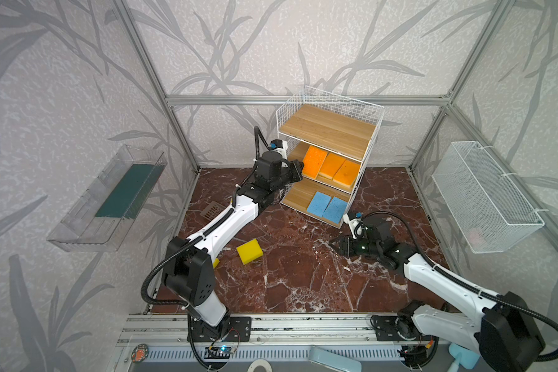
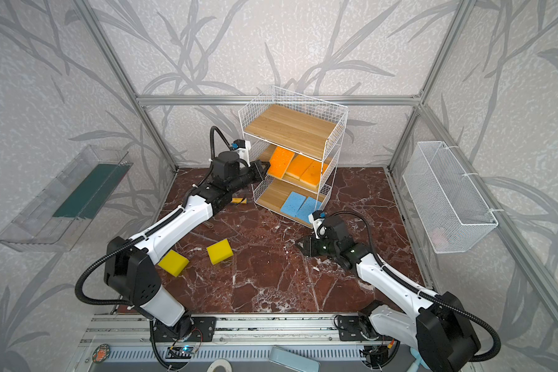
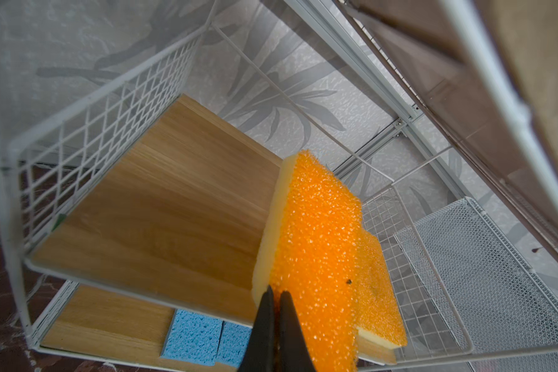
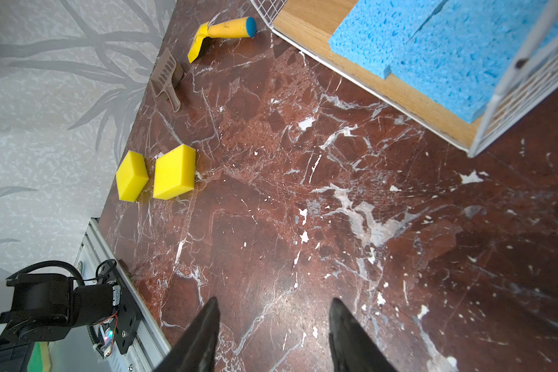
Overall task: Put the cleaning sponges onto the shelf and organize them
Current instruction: 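Set the sponge beside the orange sponges and open the left gripper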
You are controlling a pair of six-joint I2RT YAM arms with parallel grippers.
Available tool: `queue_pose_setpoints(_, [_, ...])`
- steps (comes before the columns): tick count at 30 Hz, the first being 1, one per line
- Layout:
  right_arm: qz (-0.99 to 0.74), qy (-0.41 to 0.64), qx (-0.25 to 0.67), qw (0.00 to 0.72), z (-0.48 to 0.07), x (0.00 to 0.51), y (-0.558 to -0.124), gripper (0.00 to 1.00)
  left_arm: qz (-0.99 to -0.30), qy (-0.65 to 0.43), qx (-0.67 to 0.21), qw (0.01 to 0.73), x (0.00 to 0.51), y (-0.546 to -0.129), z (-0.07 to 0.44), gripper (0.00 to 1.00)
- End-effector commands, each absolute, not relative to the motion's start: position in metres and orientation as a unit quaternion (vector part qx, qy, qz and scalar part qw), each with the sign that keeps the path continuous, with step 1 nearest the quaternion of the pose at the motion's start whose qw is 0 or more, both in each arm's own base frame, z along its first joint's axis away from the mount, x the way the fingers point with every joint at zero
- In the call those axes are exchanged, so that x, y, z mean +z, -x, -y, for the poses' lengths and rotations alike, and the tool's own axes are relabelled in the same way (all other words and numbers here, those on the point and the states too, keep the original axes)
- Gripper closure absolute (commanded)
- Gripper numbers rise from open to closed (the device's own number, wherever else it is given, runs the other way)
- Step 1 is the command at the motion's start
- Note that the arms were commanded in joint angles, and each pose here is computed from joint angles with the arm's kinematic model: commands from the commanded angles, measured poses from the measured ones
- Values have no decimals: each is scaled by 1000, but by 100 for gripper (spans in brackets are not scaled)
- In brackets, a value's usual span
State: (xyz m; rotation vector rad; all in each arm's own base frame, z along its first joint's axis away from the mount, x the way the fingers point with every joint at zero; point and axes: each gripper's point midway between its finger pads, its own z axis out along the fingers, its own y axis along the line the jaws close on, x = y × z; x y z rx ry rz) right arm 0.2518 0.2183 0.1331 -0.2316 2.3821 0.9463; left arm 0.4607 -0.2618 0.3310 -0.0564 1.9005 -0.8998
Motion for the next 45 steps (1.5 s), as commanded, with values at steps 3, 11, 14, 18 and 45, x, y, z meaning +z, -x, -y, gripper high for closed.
queue_pose_setpoints(3, [-883,85,361,288,-219,138,-253,46,-768,42,-355,531,355,-475,248,100])
queue_pose_setpoints(11, [-884,84,361,285,-220,136,-253,46,-781,22,-360,509,345,-490,262,100])
queue_pose_setpoints(14, [-884,84,361,284,-220,135,-253,46,-788,22,-355,503,337,-494,264,100])
queue_pose_setpoints(18, [-885,84,360,283,-220,134,-253,46,-791,25,-342,507,330,-498,261,100])
queue_pose_setpoints(45, [-887,86,362,274,-222,131,-254,46,-811,8,-334,480,308,-507,271,61])
